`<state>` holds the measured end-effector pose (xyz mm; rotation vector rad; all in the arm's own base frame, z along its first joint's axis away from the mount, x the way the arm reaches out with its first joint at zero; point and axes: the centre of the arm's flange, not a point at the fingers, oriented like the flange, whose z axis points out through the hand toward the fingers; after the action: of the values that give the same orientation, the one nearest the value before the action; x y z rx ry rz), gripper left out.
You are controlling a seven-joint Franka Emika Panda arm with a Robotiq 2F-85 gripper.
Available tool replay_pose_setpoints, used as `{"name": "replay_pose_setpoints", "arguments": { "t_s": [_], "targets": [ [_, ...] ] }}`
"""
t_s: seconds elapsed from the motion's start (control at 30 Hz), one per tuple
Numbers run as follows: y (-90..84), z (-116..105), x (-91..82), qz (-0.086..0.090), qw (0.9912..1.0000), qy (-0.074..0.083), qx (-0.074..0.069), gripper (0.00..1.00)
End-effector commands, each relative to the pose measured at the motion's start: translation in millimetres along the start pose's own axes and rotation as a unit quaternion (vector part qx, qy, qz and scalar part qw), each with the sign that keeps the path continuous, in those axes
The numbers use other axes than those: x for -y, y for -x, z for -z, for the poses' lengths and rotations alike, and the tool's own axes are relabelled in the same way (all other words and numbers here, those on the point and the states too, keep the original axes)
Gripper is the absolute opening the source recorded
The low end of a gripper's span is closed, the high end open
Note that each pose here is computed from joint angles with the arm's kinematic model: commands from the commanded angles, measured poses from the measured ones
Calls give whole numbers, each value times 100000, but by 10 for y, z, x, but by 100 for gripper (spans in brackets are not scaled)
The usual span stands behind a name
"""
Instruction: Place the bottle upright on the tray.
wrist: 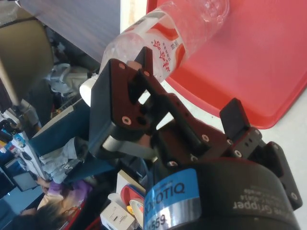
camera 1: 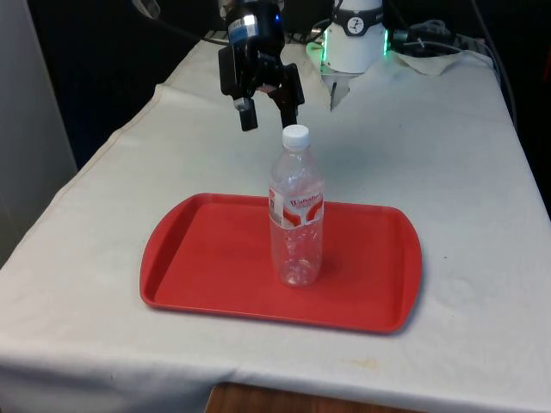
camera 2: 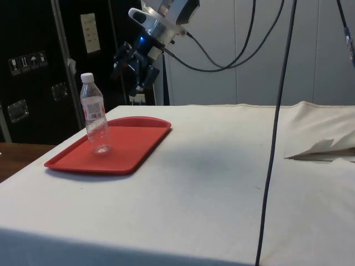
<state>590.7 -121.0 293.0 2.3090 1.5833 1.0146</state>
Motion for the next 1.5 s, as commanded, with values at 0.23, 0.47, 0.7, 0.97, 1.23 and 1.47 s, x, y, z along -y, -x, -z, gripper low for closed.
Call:
{"name": "replay_pose_setpoints", "arguments": {
  "t_s": [0.23,0.47,0.7,0.97,1.23,1.47],
  "targets": [
    [-32,45,-13,367,99999,377,-13,100],
    [-67,129,-58,431,99994,971,-406,100],
    [-125,262,-111,493,99972,2008,-1125,100],
    [-178,432,-145,536,99930,3146,-1959,100],
    [-237,605,-175,615,99870,4224,-2793,100],
    [-295,768,-197,687,99795,5260,-3588,100]
  ]
}}
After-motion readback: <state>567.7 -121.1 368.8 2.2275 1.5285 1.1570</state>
